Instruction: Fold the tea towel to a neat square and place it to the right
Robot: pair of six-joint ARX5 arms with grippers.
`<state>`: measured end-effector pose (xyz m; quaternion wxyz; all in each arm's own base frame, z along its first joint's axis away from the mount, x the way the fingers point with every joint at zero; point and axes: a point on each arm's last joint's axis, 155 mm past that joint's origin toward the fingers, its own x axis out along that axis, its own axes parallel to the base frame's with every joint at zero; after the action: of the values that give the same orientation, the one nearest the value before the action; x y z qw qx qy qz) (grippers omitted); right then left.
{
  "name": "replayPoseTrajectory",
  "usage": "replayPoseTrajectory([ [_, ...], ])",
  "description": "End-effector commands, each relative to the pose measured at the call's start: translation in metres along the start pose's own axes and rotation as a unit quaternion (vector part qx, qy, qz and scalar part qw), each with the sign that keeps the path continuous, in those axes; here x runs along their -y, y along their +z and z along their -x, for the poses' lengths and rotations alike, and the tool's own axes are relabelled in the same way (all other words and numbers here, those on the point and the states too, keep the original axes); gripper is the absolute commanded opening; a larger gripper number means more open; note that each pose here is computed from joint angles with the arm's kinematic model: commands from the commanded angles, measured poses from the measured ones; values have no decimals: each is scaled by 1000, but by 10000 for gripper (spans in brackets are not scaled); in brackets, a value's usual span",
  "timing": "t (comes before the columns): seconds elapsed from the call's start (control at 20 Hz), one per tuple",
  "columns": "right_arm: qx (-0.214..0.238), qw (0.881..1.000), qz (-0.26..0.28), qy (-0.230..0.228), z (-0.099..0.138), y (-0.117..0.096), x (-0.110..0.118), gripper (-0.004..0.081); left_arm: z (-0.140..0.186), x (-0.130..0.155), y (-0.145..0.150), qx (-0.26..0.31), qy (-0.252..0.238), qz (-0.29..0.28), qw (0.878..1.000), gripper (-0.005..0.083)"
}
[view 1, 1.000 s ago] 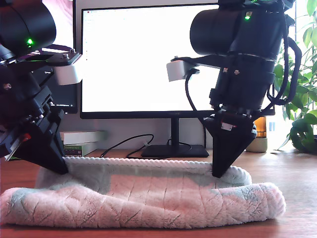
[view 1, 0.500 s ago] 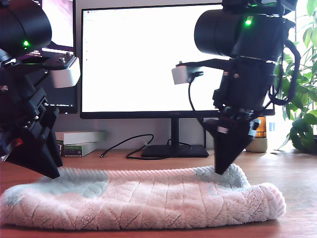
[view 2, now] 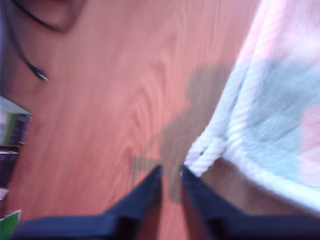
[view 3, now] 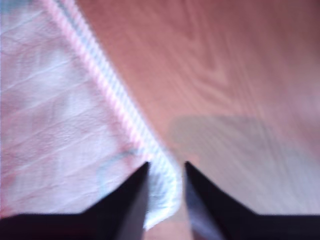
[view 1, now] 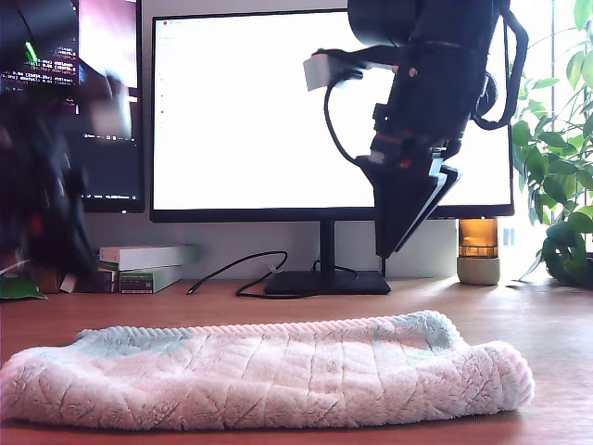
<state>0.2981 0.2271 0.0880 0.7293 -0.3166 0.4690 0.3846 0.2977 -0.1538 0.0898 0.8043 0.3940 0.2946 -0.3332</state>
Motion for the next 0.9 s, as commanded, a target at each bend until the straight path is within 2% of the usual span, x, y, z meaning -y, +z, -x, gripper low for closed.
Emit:
replayPoseTrajectory([
  [0.0,-1,999,-11,38,-3,-1,-14,-10,10,14,9,24,-35,48,998,-22],
  [0.15,6,998,-27,64,-2,1,-24,-11,23,35,25,64,-98,102,988,-22],
  [0.35,3,997,-46,65,-6,-5,-27,-11,31,60,34,86,-166,112,976,-22],
  [0.65,63,995,-59,42,-10,-24,-38,-11,34,81,24,75,-221,130,964,-22],
  [0.85,72,994,-59,52,-20,-30,-41,-11,23,98,10,27,-258,181,949,-22],
])
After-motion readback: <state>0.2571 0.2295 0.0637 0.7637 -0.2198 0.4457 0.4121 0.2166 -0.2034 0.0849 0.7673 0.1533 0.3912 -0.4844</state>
